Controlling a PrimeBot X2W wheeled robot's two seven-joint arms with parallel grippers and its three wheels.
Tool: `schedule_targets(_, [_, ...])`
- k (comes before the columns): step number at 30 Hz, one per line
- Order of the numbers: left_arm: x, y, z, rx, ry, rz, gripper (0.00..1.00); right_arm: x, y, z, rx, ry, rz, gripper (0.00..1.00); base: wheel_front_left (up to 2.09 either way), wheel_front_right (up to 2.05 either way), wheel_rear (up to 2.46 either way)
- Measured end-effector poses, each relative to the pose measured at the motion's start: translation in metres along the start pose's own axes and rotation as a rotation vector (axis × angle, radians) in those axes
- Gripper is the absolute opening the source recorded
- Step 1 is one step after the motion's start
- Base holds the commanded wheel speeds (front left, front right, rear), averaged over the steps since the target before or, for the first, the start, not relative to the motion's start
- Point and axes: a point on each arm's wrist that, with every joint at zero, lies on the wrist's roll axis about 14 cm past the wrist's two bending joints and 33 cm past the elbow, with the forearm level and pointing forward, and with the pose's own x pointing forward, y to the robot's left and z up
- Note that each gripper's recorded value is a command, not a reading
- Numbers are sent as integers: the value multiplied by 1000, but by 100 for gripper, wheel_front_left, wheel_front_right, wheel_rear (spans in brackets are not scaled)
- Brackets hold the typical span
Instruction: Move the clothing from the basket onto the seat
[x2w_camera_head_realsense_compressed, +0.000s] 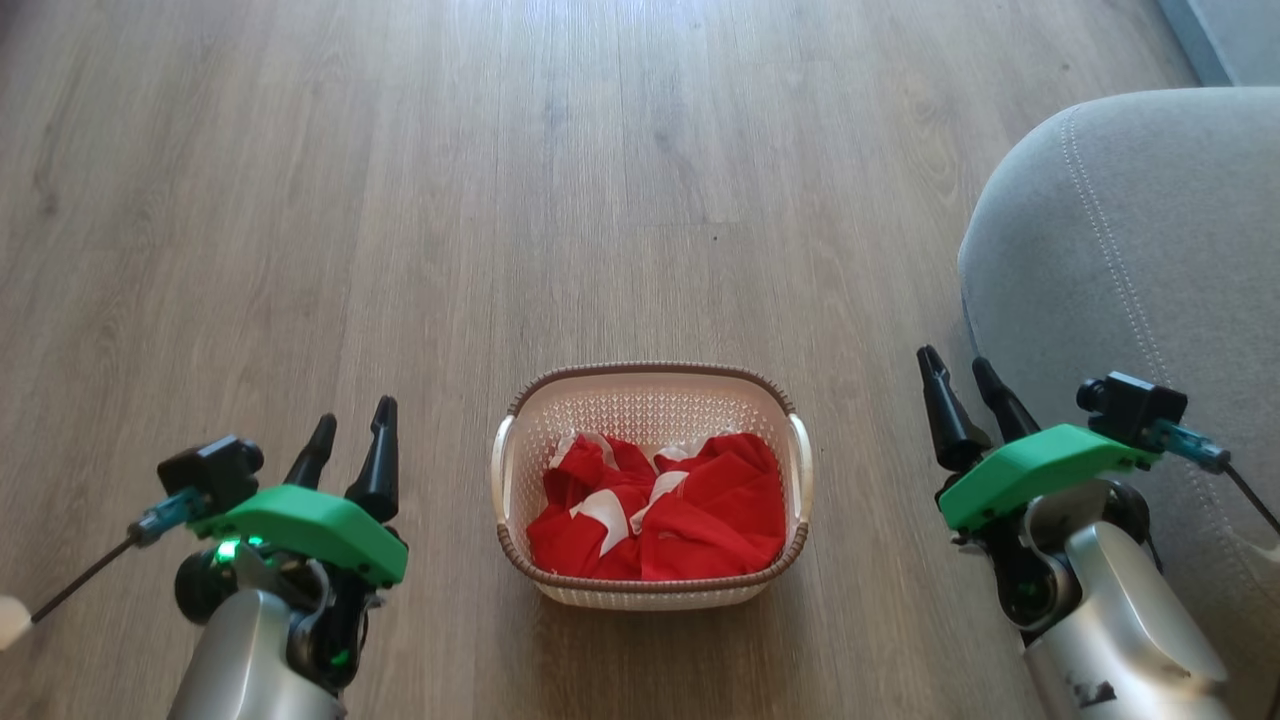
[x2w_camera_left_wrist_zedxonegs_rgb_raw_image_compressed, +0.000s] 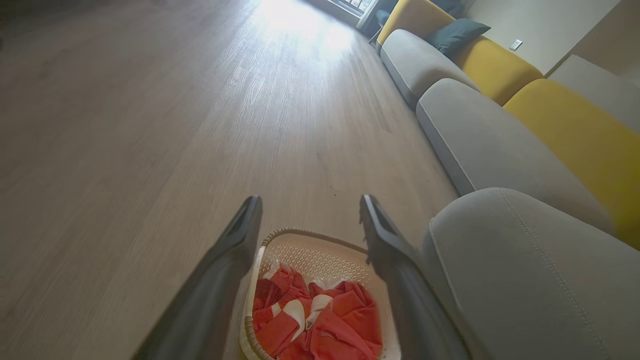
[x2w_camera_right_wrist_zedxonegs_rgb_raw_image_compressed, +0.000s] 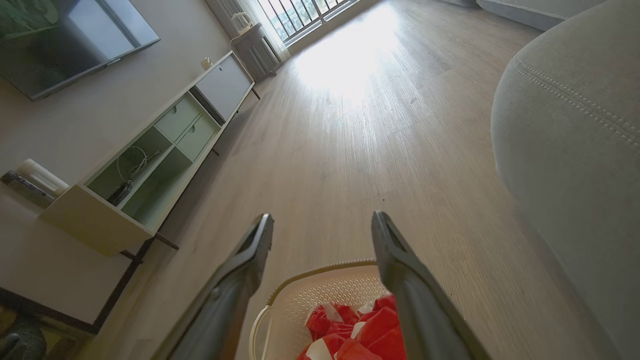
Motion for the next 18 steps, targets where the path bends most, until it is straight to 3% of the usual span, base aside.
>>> schedule_targets(18, [9,0,16,195,-56,7,100,13,6,11,-235,-27,34,100,0,0,0])
